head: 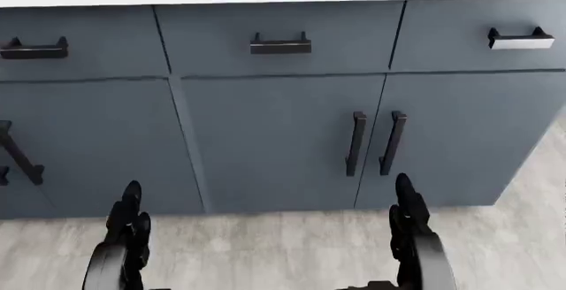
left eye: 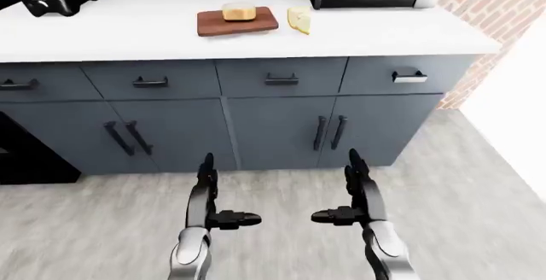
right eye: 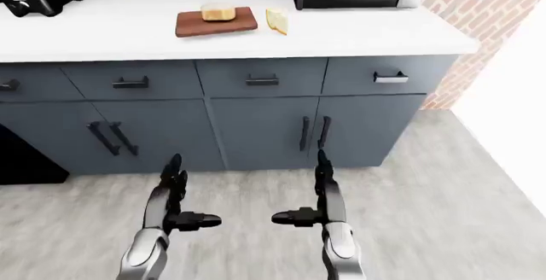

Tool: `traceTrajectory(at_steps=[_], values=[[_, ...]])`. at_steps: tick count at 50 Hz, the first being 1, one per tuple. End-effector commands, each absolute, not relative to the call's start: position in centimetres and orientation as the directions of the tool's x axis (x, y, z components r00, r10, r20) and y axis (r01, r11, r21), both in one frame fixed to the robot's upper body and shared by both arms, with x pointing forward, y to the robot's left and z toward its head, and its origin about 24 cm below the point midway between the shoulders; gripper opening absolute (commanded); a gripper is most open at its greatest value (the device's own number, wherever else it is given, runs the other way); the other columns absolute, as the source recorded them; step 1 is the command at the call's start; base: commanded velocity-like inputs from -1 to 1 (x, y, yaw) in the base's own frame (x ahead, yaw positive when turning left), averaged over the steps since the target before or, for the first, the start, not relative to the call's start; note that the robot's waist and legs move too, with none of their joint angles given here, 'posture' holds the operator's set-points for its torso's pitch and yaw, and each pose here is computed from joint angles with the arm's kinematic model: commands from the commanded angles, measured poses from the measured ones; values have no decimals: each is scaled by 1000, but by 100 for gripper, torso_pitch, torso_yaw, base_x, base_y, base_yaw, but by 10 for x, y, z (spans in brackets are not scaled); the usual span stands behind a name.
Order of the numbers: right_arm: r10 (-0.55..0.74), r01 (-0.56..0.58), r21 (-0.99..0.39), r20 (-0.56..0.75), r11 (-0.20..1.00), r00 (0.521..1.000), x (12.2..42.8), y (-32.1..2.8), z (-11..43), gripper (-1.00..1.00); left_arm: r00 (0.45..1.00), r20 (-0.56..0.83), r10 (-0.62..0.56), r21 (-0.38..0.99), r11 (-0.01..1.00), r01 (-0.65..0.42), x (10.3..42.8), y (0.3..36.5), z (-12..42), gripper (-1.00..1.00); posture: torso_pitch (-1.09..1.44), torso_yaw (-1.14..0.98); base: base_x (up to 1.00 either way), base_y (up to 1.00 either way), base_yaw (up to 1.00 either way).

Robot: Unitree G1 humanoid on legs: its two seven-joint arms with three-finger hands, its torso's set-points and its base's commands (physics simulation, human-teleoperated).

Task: Pick up the wedge of cheese and place it on the slice of bread to prepare a simple cheese on bread dish.

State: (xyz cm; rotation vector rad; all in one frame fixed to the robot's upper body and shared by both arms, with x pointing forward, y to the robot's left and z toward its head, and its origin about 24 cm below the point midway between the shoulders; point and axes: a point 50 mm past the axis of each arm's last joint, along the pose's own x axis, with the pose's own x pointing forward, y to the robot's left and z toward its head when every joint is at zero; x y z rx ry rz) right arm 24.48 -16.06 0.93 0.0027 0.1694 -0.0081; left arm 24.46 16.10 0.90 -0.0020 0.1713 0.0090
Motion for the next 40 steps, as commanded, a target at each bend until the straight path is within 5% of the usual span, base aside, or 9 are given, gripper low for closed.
traceTrajectory(at_steps=[1, 28, 40], values=[[4, -3, -4, 60, 1000, 998, 245, -160, 54, 100, 1000, -7, -14, 27, 1000, 14, 251, 154, 38, 100, 0, 0, 0, 0, 0], [33, -30, -32, 74, 999, 997, 231, -157, 58, 100, 999, 40, -7, 58, 998, 5, 245, 153, 43, 100, 0, 0, 0, 0, 0], [27, -24, -40, 66, 999, 997, 232, -158, 56, 100, 999, 42, -8, 59, 998, 5, 245, 153, 43, 100, 0, 0, 0, 52, 0]])
